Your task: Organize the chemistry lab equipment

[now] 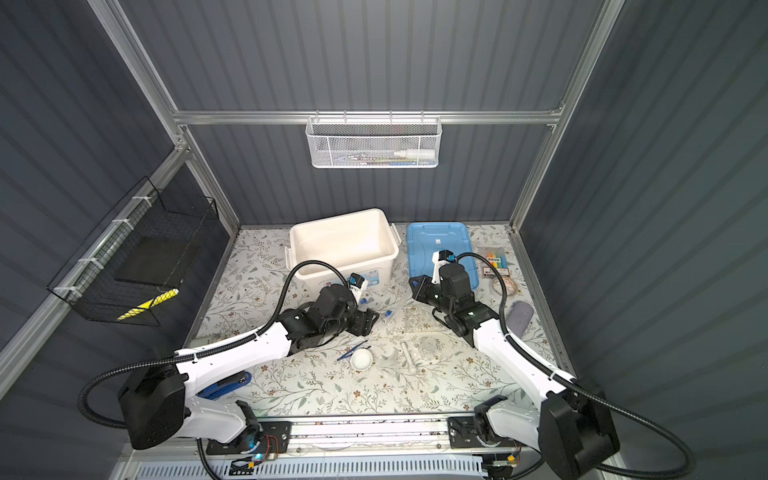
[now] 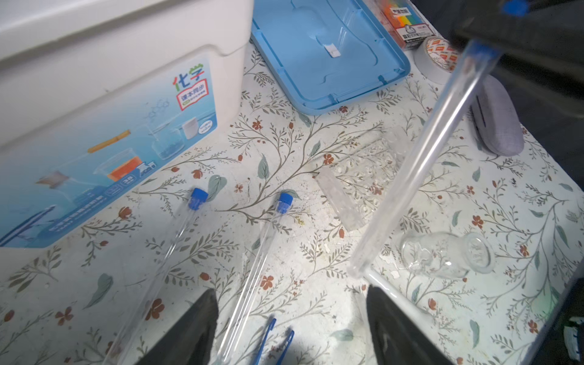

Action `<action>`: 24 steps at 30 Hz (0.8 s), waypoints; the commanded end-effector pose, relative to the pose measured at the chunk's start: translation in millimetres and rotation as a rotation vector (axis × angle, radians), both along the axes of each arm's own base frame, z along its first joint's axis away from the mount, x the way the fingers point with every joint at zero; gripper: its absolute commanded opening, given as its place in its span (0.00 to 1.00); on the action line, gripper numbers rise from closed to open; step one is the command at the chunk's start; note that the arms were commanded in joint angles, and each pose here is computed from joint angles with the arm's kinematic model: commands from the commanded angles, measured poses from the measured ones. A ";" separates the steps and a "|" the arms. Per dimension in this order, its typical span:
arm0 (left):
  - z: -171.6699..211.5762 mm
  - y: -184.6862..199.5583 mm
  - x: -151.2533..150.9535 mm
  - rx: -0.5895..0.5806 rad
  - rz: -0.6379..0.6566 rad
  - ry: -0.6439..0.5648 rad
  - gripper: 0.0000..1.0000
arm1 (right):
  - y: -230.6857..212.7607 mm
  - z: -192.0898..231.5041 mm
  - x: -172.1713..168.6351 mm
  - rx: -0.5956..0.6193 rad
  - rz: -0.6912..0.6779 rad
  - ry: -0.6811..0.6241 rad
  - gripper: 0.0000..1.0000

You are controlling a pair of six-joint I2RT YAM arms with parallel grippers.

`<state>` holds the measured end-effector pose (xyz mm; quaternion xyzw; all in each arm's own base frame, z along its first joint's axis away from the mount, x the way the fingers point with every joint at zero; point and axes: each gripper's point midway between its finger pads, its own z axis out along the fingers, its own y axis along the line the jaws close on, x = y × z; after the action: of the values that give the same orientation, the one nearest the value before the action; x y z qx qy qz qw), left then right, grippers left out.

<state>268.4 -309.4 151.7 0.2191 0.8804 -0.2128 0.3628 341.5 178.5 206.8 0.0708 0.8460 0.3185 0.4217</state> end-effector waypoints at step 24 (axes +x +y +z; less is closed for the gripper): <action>-46.2 49.3 27.3 0.064 0.213 0.280 0.78 | -4.3 32.2 9.0 -0.522 -0.100 -0.401 0.13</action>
<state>296.0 -259.6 103.6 0.1125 0.9424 -0.1699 0.2652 347.9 175.5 240.8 -0.0528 0.8028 0.1021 0.5850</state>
